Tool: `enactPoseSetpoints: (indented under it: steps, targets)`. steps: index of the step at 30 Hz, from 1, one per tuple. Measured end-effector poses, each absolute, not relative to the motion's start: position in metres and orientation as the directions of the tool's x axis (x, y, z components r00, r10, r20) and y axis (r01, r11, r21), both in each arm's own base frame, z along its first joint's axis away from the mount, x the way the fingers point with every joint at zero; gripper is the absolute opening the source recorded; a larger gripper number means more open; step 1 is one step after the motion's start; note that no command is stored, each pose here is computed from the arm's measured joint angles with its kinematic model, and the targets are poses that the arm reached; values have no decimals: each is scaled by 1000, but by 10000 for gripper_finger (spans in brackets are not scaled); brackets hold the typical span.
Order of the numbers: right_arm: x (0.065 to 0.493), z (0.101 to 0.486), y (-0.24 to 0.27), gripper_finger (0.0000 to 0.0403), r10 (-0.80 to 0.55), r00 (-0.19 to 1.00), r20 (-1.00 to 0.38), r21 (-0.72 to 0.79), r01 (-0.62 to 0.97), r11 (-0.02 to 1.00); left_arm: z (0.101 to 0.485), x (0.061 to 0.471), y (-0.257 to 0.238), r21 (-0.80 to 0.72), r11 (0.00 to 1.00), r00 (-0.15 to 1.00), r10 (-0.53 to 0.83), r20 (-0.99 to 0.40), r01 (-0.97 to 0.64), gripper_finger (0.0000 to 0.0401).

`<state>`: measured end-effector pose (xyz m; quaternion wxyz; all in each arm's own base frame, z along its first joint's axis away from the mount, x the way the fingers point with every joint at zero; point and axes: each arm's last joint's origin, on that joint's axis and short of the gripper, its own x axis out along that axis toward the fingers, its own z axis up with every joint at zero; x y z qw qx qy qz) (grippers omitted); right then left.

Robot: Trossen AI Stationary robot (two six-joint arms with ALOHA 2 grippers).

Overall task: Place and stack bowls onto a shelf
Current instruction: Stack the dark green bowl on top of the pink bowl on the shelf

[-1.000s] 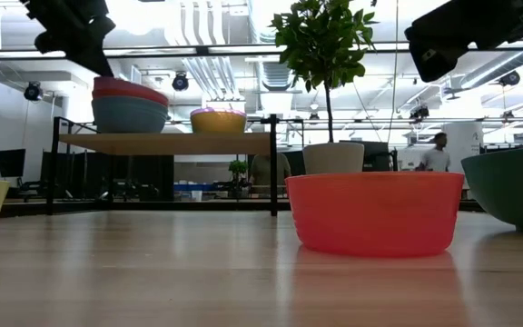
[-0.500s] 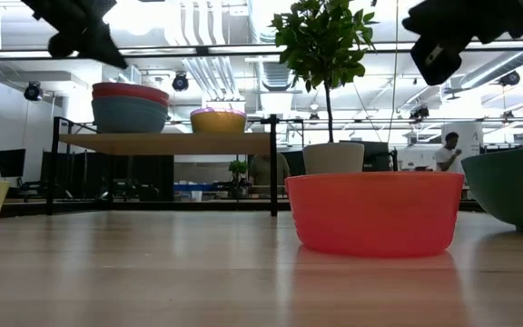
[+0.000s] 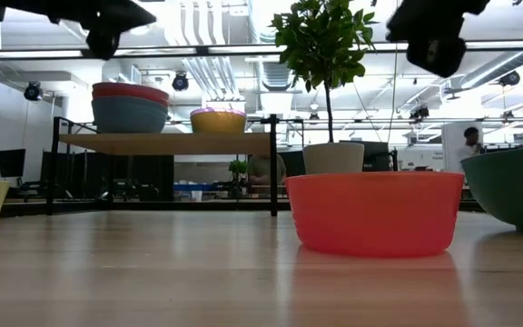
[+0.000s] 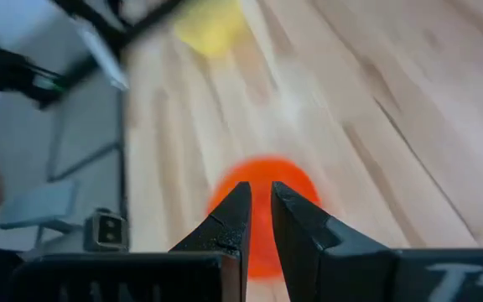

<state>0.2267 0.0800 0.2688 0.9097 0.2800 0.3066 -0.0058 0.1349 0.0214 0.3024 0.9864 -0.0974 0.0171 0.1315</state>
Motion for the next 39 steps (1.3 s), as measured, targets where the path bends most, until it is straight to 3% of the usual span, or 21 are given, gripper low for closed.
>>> enactPoseSetpoints:
  steps: [8,14,21,35,39]
  targets:
    - [249,284,89,38,69,528,-846,382,511,770,296,150,-3,-145,986,996,83,42,-76,0]
    - [265,282,98,38,125,324,-938,308,609,731,301,155,-10,-147,989,997,41,62,-31,0]
    - [263,261,101,64,91,-1,-996,65,699,712,301,159,-11,-135,990,998,41,50,-33,0]
    - [277,233,106,168,64,-96,-993,-22,701,713,301,159,-11,-128,991,998,41,49,-34,0]
    - [283,219,108,179,34,-124,-992,-63,696,715,301,159,-11,-122,992,998,41,49,-35,0]
